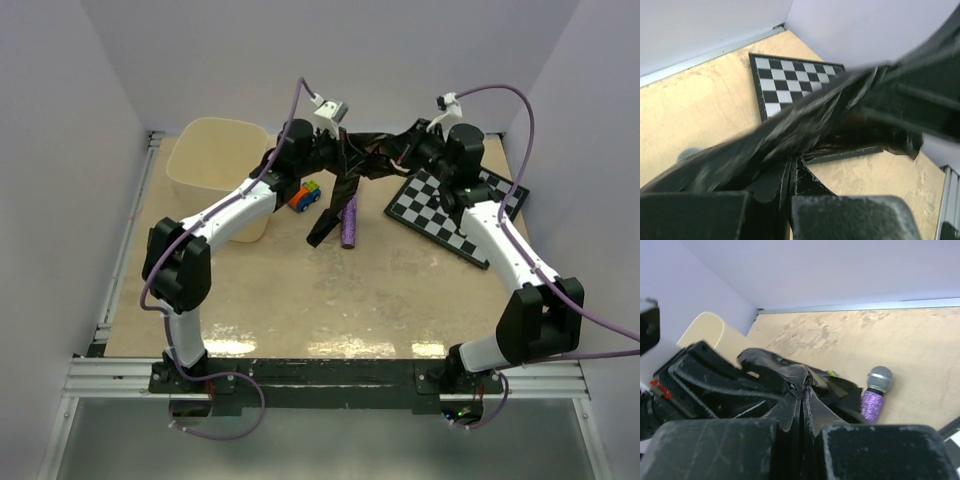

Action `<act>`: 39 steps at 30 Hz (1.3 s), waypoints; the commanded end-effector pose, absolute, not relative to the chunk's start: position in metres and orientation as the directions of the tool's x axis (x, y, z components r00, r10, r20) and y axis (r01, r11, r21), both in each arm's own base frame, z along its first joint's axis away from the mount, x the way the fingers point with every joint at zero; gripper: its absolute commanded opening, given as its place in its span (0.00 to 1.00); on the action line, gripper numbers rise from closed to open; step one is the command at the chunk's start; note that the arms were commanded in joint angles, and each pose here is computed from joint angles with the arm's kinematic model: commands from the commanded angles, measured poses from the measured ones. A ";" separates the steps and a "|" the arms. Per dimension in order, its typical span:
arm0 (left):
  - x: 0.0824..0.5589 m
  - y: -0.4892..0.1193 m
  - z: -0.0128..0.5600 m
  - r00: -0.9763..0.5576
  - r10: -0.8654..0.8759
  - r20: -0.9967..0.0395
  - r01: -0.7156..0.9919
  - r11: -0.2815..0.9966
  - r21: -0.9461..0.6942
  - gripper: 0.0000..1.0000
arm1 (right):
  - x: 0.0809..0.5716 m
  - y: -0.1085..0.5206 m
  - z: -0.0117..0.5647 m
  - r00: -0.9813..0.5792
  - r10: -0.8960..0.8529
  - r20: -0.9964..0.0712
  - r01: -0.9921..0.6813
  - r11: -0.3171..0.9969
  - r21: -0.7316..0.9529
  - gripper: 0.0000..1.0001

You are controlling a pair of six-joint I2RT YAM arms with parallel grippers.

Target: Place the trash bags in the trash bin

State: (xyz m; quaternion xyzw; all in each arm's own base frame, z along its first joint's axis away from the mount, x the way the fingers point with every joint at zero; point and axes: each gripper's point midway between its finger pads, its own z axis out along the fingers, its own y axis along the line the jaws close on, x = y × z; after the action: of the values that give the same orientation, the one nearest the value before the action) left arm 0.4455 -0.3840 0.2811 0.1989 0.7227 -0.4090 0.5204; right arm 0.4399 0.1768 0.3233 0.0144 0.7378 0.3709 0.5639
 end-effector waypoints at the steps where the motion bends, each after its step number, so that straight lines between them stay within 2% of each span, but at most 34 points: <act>1: 0.432 -0.359 0.306 -0.301 -0.122 -0.946 0.760 0.569 -0.315 0.00 | 0.447 0.152 0.354 -0.261 0.479 -0.838 -0.391 0.741 0.546 0.00; 7: 0.429 -0.338 0.292 -0.319 -0.094 -0.943 0.744 0.592 -0.310 0.00 | 0.447 0.142 0.355 -0.248 0.484 -0.839 -0.378 0.749 0.544 0.00; 13: 0.411 -0.344 0.300 -0.327 -0.038 -0.944 0.801 0.519 -0.299 0.00 | 0.441 0.131 0.360 -0.203 0.458 -0.865 -0.358 0.788 0.501 0.00; 18: 0.385 -0.301 0.286 -0.300 0.098 -0.949 0.816 0.542 -0.202 0.00 | 0.443 0.090 0.381 -0.070 0.413 -0.908 -0.255 0.873 0.416 0.00; 26: 0.336 -0.266 0.284 -0.100 0.320 -0.942 0.900 0.434 0.052 0.00 | 0.436 0.062 0.363 -0.055 0.318 -0.946 -0.143 0.936 0.323 0.00; 34: 0.339 -0.233 0.274 -0.078 0.415 -0.906 0.899 0.423 0.116 0.00 | 0.430 0.033 0.348 -0.070 0.215 -0.974 -0.003 0.976 0.216 0.00; 39: 0.377 -0.225 0.301 -0.034 0.401 -0.916 0.818 0.538 0.205 0.00 | 0.426 0.059 0.343 -0.123 0.182 -0.976 -0.154 0.968 0.200 0.00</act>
State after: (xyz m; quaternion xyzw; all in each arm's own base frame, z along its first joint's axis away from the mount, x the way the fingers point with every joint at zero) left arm 0.3503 -0.2327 0.2707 0.4473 0.7072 -0.2432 0.4906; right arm 0.4357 0.0510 0.3258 0.0535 0.7490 0.1174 0.6499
